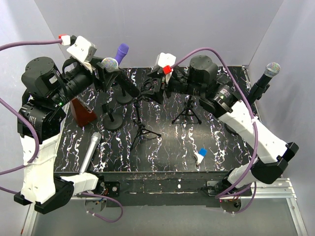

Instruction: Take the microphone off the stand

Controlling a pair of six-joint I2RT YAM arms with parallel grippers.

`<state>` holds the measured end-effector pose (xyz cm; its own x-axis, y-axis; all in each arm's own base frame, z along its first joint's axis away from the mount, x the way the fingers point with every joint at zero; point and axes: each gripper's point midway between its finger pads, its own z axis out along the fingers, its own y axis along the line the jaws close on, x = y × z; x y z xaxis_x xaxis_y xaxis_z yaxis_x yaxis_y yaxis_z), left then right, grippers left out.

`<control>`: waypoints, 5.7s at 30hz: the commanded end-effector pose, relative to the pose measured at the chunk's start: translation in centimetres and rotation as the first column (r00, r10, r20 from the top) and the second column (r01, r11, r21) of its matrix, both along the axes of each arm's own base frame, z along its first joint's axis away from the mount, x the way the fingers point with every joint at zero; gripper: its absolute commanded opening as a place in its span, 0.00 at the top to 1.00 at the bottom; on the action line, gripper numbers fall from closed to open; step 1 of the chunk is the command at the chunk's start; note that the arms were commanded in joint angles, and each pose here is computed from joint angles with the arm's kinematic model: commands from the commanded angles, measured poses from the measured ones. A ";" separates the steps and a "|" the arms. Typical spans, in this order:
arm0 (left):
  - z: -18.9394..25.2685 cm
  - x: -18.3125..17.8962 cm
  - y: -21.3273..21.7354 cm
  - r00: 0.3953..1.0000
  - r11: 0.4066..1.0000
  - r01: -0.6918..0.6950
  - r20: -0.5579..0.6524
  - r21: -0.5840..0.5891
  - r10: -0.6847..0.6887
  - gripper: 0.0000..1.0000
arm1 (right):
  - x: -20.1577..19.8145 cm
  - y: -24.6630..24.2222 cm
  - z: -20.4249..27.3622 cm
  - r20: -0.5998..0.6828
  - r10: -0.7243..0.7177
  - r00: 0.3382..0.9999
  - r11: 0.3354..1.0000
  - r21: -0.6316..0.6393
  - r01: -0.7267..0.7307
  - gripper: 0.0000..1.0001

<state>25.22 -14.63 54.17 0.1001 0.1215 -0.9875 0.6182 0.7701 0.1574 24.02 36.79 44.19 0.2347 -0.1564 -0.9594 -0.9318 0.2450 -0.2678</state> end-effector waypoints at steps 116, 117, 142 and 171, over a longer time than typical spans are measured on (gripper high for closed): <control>-50.1 -2.9 26.0 0.251 0.446 -0.253 -0.387 0.858 0.887 0.58 | -3.0 -1.8 1.5 -0.125 -0.007 0.992 0.984 0.175 0.029 0.23; -50.3 -3.1 25.9 0.248 0.453 -0.247 -0.396 0.857 0.884 0.56 | -2.9 -1.7 1.5 -0.126 -0.007 0.992 0.984 0.173 0.029 0.23; -33.6 0.7 19.2 0.463 0.722 -0.349 -0.560 0.598 0.687 0.25 | -3.3 -6.0 3.5 -0.005 -0.107 0.994 0.990 0.092 0.107 0.22; -23.8 3.9 -7.1 0.815 0.875 0.459 -0.467 0.156 -0.344 0.40 | -5.7 -10.1 -13.1 -0.240 -0.170 0.956 0.985 -0.019 0.170 0.20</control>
